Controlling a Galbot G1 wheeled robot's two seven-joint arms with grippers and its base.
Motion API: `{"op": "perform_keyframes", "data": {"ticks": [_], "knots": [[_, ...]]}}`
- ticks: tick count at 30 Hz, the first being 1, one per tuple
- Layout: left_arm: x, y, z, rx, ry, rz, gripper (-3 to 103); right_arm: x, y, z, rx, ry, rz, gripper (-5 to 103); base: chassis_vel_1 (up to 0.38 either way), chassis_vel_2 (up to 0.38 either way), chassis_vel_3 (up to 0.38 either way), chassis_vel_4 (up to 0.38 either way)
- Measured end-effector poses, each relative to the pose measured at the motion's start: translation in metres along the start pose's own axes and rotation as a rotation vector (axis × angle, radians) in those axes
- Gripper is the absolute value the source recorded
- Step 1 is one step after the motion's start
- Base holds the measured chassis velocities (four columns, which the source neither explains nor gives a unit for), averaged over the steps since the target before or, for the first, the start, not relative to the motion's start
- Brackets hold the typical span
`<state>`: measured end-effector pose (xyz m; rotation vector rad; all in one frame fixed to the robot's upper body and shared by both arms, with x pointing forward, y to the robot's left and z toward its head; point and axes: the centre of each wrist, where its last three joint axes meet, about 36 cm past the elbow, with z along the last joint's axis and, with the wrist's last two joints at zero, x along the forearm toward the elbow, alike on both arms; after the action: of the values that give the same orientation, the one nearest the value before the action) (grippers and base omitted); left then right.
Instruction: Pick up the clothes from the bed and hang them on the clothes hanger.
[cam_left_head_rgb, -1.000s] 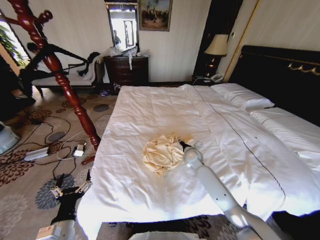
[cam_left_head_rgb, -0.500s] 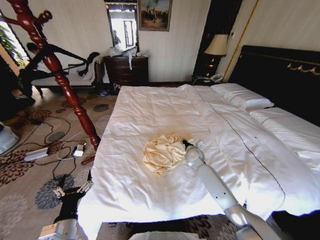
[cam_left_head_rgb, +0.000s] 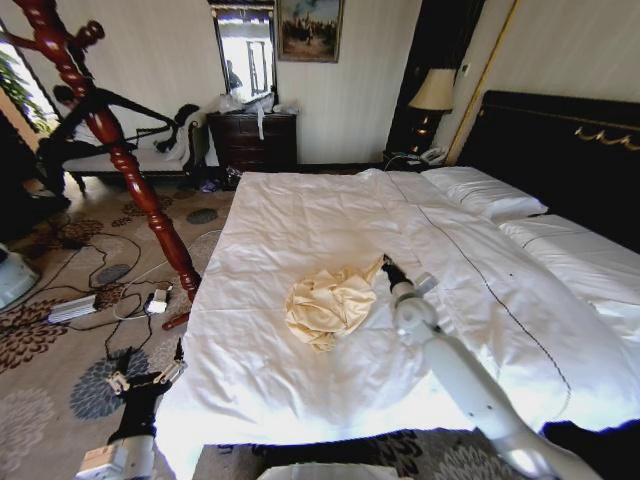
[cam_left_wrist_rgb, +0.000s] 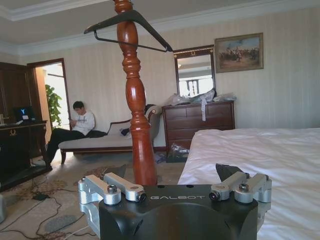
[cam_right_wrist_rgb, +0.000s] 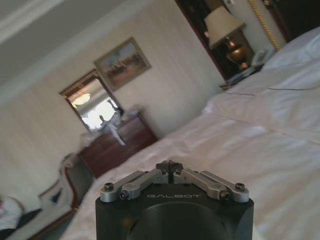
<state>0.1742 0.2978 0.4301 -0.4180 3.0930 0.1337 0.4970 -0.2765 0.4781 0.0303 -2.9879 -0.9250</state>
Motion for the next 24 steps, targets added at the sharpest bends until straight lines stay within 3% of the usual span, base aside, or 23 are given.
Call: {"op": "perform_keyframes", "data": {"ticks": [3,6,8,10,12,16,24], "knots": [[0.0,0.0,0.0,0.001,-0.001,0.0,100,0.001,0.007,-0.013,-0.011,-0.026,-0.05,0,0.0,0.0,0.0,0.0],[-0.002,0.001,-0.002,0.004,-0.006,0.0,100,-0.005,0.026,-0.06,0.039,-0.133,-0.23,0,0.0,0.0,0.0,0.0],[-0.002,0.001,-0.002,0.006,-0.006,0.0,100,-0.006,0.031,-0.071,0.051,-0.152,-0.264,0,0.0,0.0,0.0,0.0],[-0.002,0.001,-0.003,0.006,-0.008,0.001,100,-0.004,0.057,-0.114,0.062,-0.214,-0.375,0,0.0,0.0,0.0,0.0],[-0.002,0.001,-0.003,0.007,-0.008,0.002,100,-0.003,0.062,-0.12,0.06,-0.222,-0.39,0,0.0,0.0,0.0,0.0],[-0.003,0.001,-0.005,0.008,-0.013,0.007,100,0.01,0.096,-0.16,0.057,-0.281,-0.493,0,0.0,0.0,0.0,0.0],[-0.005,0.0,-0.003,0.01,-0.009,0.009,100,0.016,0.109,-0.209,0.074,-0.402,-0.519,0,0.0,0.0,0.0,0.0]]}}
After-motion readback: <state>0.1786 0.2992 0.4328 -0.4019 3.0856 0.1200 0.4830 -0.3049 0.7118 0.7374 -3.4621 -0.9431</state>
